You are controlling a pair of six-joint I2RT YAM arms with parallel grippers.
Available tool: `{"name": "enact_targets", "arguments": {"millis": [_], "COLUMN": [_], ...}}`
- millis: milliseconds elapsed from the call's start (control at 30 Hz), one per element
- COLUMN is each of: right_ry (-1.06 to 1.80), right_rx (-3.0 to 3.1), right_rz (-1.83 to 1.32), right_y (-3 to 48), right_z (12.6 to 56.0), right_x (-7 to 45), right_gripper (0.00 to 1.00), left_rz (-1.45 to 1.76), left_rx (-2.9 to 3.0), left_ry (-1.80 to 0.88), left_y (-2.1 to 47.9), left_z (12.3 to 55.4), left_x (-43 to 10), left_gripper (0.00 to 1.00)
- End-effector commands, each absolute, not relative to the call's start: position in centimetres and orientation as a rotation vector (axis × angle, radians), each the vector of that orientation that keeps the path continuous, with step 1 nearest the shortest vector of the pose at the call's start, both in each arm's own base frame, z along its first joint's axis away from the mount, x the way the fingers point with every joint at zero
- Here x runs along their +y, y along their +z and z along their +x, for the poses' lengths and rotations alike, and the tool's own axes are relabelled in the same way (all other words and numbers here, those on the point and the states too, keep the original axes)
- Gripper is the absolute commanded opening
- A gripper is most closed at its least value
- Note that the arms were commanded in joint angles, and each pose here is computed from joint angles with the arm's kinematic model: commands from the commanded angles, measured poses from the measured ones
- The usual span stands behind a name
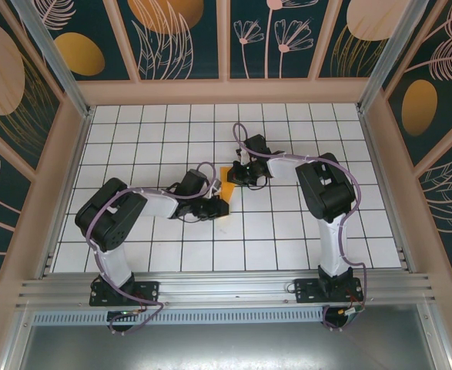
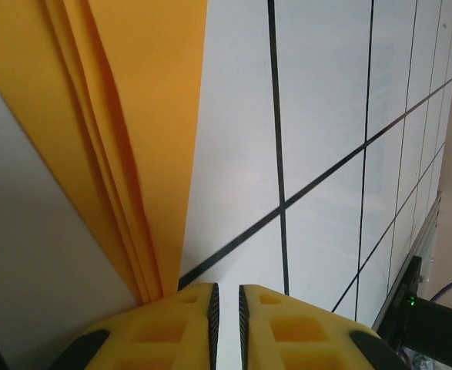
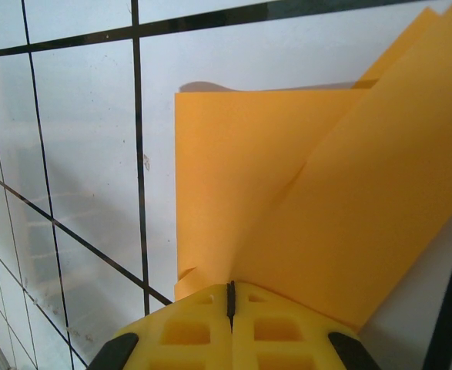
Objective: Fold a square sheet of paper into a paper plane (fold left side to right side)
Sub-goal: Fold the wing for the fifth time at the center of the table, then move the paper plane to the center of the table.
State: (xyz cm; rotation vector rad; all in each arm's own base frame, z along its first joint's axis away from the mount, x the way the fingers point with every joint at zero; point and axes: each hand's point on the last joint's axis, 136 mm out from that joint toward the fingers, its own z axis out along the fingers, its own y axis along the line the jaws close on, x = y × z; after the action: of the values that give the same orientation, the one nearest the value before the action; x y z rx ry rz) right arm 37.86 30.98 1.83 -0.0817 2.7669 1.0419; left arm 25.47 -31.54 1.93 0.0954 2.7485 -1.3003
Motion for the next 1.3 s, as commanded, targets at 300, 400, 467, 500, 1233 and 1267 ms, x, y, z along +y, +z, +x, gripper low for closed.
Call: {"name": "enact_targets", "arguments": {"millis": [300, 400, 467, 500, 1233, 1267], "right_ry": [0.975, 1.026, 1.025, 1.011, 0.581, 0.621], "right_rx": [2.718, 2.608, 2.539, 2.504, 2.685, 2.695], "right_rz": [-0.091, -0.125, -0.137, -0.139, 0.106, 0.09], "right_y": [2.1, 5.2, 7.3, 8.4, 4.7, 4.5], "right_z": [39.0, 39.9, 40.4, 40.6, 34.5, 34.3], "right_x": [30.2, 30.8, 30.7, 30.4, 26.3, 26.9], "right_gripper": [0.03, 0.13, 0.21, 0.25, 0.57, 0.51], "left_rz": [0.165, 0.105, 0.057, 0.026, -0.288, -0.289], "left_rx": [2.612, 2.497, 2.434, 2.4, 2.046, 2.045], "left_ry": [-1.396, -1.393, -1.335, -1.289, -0.814, -0.812], "left_y": [8.3, 11.0, 12.3, 12.9, 20.1, 20.1], "left_z": [26.1, 28.5, 30.3, 31.3, 37.3, 37.3], "left_x": [-31.7, -30.0, -28.2, -27.2, -18.1, -18.0], "left_gripper": [0.16, 0.19, 0.24, 0.26, 0.64, 0.64]}}
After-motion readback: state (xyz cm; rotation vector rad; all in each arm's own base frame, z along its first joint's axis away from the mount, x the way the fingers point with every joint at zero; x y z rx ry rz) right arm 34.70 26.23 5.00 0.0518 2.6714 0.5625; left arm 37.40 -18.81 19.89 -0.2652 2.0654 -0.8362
